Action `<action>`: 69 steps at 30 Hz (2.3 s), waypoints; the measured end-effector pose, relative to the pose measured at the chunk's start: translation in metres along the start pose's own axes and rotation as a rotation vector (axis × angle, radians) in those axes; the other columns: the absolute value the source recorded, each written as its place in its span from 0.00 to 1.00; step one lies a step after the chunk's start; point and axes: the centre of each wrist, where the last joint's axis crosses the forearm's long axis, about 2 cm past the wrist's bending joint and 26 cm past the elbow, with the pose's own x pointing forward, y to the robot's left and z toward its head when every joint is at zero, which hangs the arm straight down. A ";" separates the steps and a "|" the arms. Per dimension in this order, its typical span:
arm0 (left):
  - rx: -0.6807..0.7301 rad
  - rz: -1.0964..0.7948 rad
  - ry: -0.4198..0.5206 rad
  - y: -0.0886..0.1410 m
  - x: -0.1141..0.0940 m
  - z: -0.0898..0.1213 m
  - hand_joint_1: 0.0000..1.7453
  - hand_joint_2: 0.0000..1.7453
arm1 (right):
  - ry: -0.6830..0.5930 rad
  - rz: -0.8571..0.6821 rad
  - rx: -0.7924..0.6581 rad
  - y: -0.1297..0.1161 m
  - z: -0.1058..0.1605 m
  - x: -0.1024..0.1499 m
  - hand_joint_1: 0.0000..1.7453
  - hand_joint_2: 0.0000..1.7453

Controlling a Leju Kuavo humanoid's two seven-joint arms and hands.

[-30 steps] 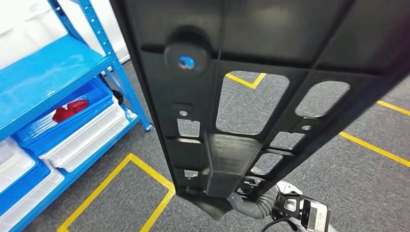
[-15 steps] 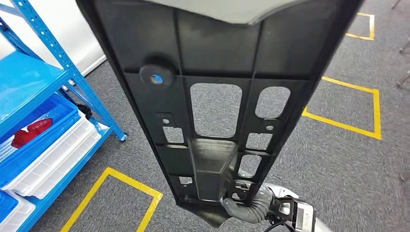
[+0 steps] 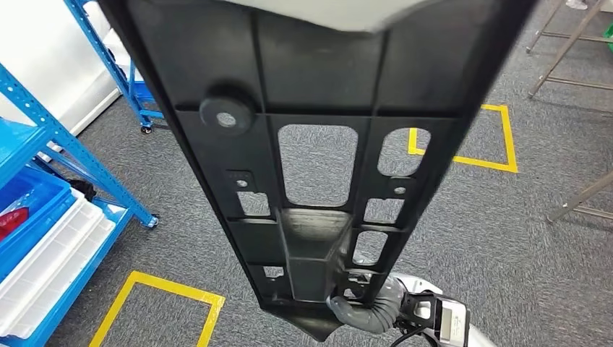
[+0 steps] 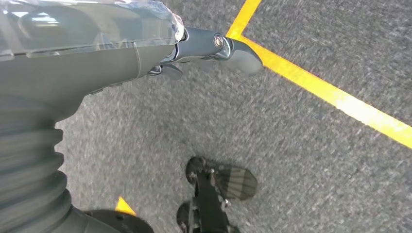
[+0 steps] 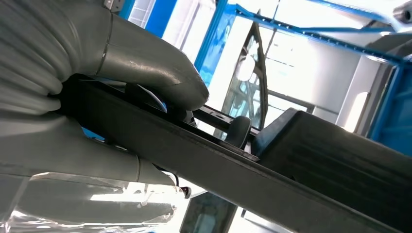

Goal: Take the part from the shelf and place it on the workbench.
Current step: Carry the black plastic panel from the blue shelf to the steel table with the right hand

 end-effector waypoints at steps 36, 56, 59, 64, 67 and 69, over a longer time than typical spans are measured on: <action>0.029 0.037 0.017 0.056 0.000 -0.015 0.00 1.00 | -0.019 0.002 -0.020 0.006 0.009 0.015 1.00 1.00; -0.023 0.012 0.041 0.043 0.002 -0.013 0.00 1.00 | 0.001 0.068 -0.052 0.007 0.010 0.013 1.00 1.00; -0.022 0.018 0.041 0.038 0.003 -0.012 0.00 1.00 | 0.010 0.069 -0.052 0.007 0.011 0.012 1.00 1.00; -0.020 0.023 0.039 0.033 0.005 -0.011 0.00 1.00 | 0.021 0.064 -0.050 0.008 0.013 0.010 1.00 1.00; -0.022 0.025 0.043 0.032 0.003 -0.011 0.00 1.00 | 0.027 0.064 -0.047 0.007 0.014 0.010 1.00 1.00; -0.022 0.024 0.046 0.032 0.001 -0.010 0.00 1.00 | 0.032 0.061 -0.049 0.007 0.015 0.008 1.00 1.00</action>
